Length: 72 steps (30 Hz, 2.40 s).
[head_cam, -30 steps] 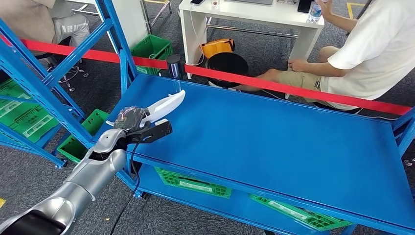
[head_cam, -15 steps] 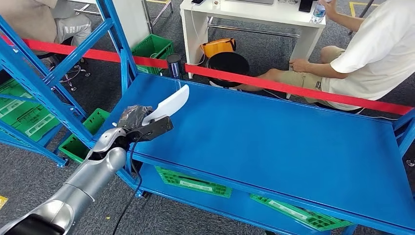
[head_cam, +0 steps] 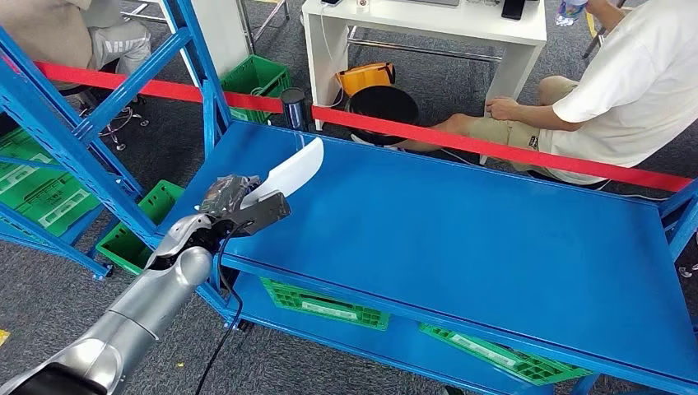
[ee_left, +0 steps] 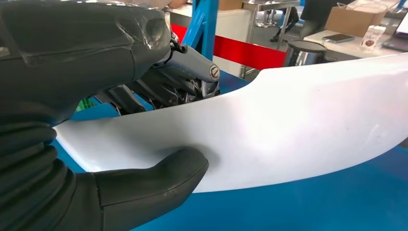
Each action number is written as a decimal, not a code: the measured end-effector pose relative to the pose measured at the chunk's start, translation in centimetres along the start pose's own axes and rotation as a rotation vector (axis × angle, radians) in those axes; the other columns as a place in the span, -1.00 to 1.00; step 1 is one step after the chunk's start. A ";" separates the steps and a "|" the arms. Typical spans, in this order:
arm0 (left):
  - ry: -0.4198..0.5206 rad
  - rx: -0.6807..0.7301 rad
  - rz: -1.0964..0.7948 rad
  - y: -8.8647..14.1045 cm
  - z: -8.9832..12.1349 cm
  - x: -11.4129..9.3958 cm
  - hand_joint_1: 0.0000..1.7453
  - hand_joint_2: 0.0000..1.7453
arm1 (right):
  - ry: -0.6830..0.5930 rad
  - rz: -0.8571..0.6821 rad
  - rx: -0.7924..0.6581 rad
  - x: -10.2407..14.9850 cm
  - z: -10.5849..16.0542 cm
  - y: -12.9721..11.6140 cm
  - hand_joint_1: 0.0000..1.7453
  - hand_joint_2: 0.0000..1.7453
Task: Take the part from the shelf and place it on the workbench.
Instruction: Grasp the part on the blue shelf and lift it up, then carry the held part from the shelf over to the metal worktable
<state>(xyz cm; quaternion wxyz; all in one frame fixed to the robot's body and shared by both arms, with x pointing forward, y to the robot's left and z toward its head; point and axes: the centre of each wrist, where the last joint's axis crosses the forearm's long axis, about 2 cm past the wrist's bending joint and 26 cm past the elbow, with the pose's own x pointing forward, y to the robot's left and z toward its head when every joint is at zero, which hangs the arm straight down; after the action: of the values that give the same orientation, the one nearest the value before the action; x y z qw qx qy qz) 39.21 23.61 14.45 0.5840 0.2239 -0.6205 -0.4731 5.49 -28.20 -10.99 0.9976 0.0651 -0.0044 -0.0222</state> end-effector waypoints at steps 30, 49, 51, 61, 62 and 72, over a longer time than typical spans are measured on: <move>-1.062 -0.483 1.795 -3.5 9.1 10.1 1.00 1.00 | -0.011 -0.003 -0.022 -2.8 -0.2 -1.0 -1.00 -1.00; -1.169 -0.727 1.889 -7.8 13.4 10.7 1.00 1.00 | -0.057 0.066 -0.094 -3.3 0.2 -3.6 -1.00 -1.00; -1.159 -0.763 1.892 -8.5 13.5 10.5 1.00 1.00 | -0.059 0.064 -0.108 -3.7 0.2 -3.6 -1.00 -1.00; -1.119 -0.828 1.892 -9.6 13.6 10.3 1.00 1.00 | -0.136 0.051 -0.101 -2.0 0.3 -2.3 -1.00 -1.00; -1.118 -0.834 1.888 -9.6 13.6 10.3 1.00 1.00 | -0.142 0.051 -0.096 -1.7 0.3 -2.1 -1.00 -1.00; -1.071 -0.863 1.882 -9.9 13.6 10.5 1.00 1.00 | -0.179 0.064 -0.048 -0.3 0.3 -1.0 -1.00 -1.00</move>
<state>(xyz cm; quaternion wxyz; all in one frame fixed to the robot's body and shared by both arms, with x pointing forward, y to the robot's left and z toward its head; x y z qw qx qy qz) 21.45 14.90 13.20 0.3956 -0.7704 -0.4965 -0.0589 5.11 -29.23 -10.83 0.9947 0.0390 -0.0950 0.0040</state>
